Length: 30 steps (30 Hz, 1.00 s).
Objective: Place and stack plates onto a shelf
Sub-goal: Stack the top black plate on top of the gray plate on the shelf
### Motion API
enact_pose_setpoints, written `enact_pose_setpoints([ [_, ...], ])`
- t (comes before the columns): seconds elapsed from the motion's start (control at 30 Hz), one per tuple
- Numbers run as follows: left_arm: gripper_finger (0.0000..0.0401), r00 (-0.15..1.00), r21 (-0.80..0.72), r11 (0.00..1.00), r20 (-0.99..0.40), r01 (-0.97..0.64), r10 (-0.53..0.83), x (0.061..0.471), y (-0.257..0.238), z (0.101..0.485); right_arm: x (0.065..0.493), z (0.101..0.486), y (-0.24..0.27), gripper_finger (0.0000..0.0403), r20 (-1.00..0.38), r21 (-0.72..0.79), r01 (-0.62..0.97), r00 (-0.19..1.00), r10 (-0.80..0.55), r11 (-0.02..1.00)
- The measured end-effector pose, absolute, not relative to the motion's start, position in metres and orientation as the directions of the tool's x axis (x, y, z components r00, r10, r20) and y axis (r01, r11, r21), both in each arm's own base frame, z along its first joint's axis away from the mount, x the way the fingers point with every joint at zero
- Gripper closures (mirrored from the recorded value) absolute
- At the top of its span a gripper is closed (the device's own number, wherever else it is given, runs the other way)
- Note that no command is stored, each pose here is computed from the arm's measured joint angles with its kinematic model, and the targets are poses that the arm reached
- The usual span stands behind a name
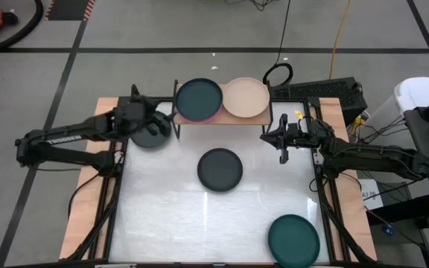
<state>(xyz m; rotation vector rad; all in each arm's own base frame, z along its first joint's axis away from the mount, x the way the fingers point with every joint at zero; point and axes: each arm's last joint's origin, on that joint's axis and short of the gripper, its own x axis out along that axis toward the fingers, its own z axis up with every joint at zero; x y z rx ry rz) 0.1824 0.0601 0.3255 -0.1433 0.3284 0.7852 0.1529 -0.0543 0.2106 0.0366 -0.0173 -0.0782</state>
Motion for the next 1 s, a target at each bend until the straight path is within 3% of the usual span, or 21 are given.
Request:
enact_pose_setpoints([
  [0.27,0.0038,0.443,0.123,0.648,-0.634,-0.752,0.634,0.191,0.058,0.338,0.153,0.21,-0.054,0.0383,0.011,0.034,0.079,0.997,-0.079,0.996],
  [0.53,0.0038,0.146,0.231,0.597,-0.845,-0.768,0.514,0.199,0.054,0.288,0.153,0.21,-0.054,0.0383,0.011,0.035,0.08,0.997,-0.08,0.996],
  [0.83,0.0038,-0.083,0.316,0.492,-0.895,-0.811,0.438,0.199,0.053,0.223,0.153,0.21,-0.054,0.0383,0.01,0.037,0.08,0.997,-0.08,0.996],
  [1.0,0.0038,-0.079,0.268,0.506,-0.928,-0.82,0.363,0.196,0.052,0.199,0.153,0.21,-0.054,0.0383,0.01,0.037,0.08,0.997,-0.08,0.996],
])
